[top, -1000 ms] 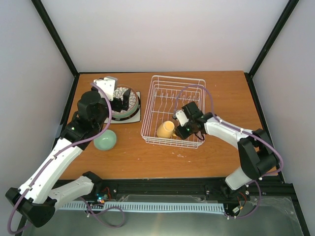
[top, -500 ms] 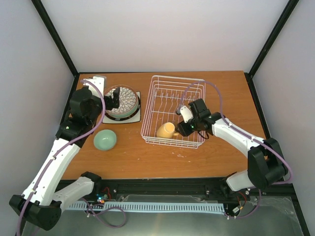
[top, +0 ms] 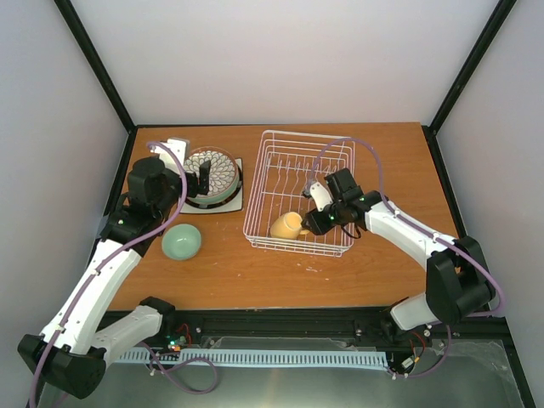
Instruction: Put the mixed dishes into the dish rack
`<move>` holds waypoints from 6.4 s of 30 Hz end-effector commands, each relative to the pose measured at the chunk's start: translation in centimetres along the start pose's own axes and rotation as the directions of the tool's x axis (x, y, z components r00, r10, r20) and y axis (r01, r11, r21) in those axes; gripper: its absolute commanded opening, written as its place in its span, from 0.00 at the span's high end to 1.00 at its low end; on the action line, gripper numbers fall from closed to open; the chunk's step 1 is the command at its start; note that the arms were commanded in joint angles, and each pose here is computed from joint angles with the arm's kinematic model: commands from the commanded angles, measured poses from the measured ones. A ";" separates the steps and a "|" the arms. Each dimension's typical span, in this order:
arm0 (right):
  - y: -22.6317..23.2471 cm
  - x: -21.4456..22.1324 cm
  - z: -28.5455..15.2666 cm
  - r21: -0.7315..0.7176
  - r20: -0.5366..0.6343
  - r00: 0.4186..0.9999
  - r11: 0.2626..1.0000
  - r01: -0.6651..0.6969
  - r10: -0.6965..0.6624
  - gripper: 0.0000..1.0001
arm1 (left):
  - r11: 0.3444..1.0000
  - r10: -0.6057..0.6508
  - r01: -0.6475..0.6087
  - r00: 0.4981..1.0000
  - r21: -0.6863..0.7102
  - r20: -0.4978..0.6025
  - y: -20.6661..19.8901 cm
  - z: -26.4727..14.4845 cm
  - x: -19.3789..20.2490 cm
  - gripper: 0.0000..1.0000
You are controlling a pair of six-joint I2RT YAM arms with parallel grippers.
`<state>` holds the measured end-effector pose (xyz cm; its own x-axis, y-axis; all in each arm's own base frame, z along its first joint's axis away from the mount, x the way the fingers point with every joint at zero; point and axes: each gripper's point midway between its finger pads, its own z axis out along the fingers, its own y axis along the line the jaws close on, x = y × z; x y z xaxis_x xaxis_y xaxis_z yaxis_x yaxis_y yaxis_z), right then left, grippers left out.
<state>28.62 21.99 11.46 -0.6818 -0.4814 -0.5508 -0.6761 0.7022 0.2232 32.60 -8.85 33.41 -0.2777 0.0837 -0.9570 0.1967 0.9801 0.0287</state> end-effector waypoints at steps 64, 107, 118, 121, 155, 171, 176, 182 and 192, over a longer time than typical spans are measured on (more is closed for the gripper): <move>3.0 -12.9 -10.5 -0.032 0.413 0.908 0.998 -0.062 0.070 0.32 | 0.993 0.118 -0.075 0.688 0.091 -0.716 7.9 3.2 16.2 0.28; 7.5 -12.7 -10.1 -0.317 0.387 0.913 0.948 0.003 0.126 0.31 | 0.911 -0.105 0.346 0.721 0.224 -0.684 5.3 3.5 19.2 0.28; 8.4 -11.0 -9.6 -0.378 0.383 0.913 0.926 0.017 0.140 0.31 | 0.939 -0.039 0.290 0.626 0.186 -0.779 5.4 0.8 23.8 0.34; 8.8 -10.6 -9.6 -0.401 0.386 0.910 0.916 0.020 0.150 0.31 | 0.962 -0.046 0.242 0.600 0.127 -0.799 6.2 -0.2 25.5 0.35; 8.0 -8.3 -7.9 -0.359 0.358 0.927 0.933 0.025 0.113 0.30 | 0.995 -0.054 0.103 0.566 0.005 -0.823 9.3 -1.1 29.2 0.70; 7.5 -8.0 -6.9 -0.354 0.337 0.934 0.935 0.007 0.121 0.30 | 0.987 -0.097 0.160 0.618 0.005 -0.780 9.4 0.9 25.8 0.99; 7.4 -8.0 -6.4 -0.361 0.325 0.936 0.932 -0.006 0.132 0.30 | 0.981 -0.101 0.189 0.686 0.042 -0.721 9.3 2.0 21.5 0.99; 7.4 -8.6 -6.7 -0.354 0.342 0.931 0.935 0.002 0.128 0.30 | 0.956 -0.114 0.240 0.837 0.171 -0.535 7.3 2.3 13.6 0.99; 5.6 -11.4 -12.3 -0.470 0.474 0.837 0.882 -0.023 0.274 0.31 | 0.734 -0.291 0.237 0.956 0.637 -0.021 -2.2 -1.9 -4.0 0.99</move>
<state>28.74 26.35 24.50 -0.6544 -0.0991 -0.7497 -0.6951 0.4691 0.5447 32.61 -4.70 26.90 -0.5776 -0.0571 -0.8144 0.3849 0.8607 -0.3333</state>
